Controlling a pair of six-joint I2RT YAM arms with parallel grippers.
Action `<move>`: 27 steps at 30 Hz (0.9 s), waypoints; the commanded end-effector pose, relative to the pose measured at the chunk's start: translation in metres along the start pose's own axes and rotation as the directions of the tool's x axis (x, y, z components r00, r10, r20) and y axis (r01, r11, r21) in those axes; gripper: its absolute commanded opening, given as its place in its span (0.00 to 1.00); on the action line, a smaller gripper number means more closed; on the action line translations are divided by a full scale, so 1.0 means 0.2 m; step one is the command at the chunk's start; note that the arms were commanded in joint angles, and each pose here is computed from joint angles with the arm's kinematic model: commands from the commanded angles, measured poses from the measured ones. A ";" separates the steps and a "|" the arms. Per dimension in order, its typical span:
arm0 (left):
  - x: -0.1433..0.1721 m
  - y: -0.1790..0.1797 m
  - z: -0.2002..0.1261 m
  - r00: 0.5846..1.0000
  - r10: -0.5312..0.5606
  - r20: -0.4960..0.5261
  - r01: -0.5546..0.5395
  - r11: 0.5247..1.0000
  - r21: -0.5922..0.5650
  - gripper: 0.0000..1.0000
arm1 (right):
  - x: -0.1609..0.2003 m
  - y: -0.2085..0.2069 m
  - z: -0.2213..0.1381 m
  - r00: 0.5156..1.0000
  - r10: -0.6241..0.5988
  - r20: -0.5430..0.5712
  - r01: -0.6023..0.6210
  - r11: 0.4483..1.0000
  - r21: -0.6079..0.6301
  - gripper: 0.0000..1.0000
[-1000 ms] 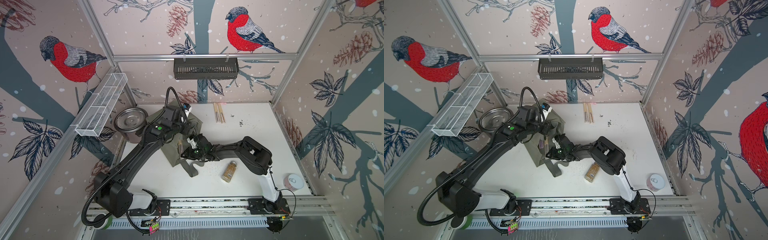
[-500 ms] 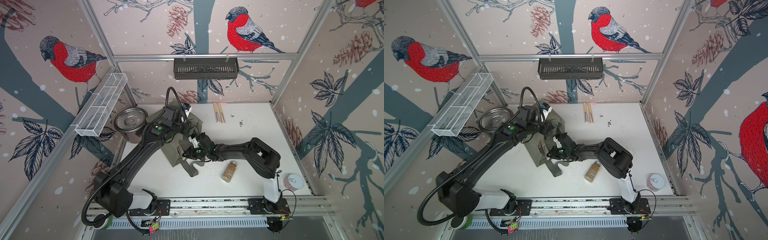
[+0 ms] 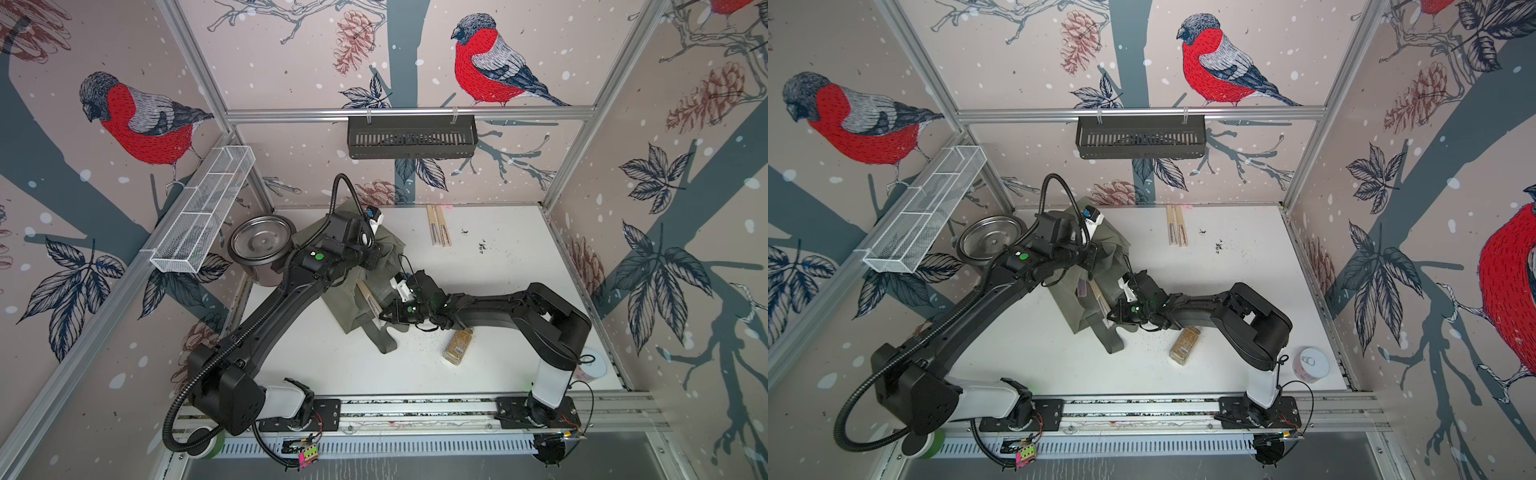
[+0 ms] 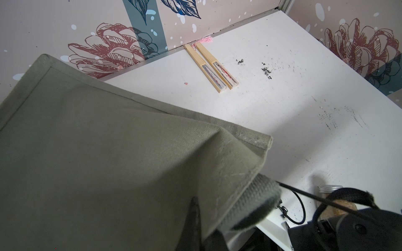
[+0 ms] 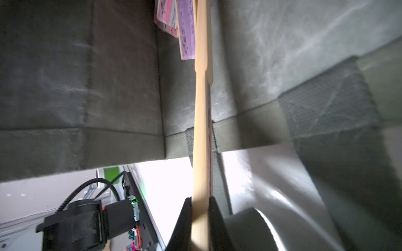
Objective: Take out the folding fans from the tote bags
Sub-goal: Pick up the folding fan from the canvas bag.
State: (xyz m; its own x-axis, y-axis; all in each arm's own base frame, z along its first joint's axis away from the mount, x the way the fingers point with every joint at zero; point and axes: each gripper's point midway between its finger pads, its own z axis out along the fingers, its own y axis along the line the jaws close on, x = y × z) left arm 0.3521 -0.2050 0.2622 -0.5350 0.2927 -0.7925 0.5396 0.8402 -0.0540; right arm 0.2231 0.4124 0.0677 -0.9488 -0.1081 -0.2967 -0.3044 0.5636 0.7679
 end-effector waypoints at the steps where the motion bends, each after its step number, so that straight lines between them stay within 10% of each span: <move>1: -0.02 0.00 -0.01 1.000 0.012 0.014 -0.012 1.000 -0.007 0.00 | -0.01 -0.01 -0.01 1.000 -0.017 0.018 0.017 1.000 0.012 0.12; 18: -0.01 0.01 0.00 1.000 0.011 0.006 -0.011 1.000 -0.008 0.00 | 0.02 -0.08 0.23 0.999 -0.011 -0.044 0.014 0.999 0.051 0.25; 27: 0.00 0.00 0.01 1.000 0.012 0.004 -0.012 1.000 -0.010 0.00 | -0.04 -0.02 0.17 0.999 -0.036 -0.003 0.036 0.998 0.042 0.15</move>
State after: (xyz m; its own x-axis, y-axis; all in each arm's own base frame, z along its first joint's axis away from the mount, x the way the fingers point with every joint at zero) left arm 0.3523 -0.2058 0.2606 -0.5375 0.2950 -0.7899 0.5404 0.8396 -0.0542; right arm 0.2290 0.4396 0.0337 -0.9500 -0.1420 -0.2781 -0.3058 0.6030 0.7368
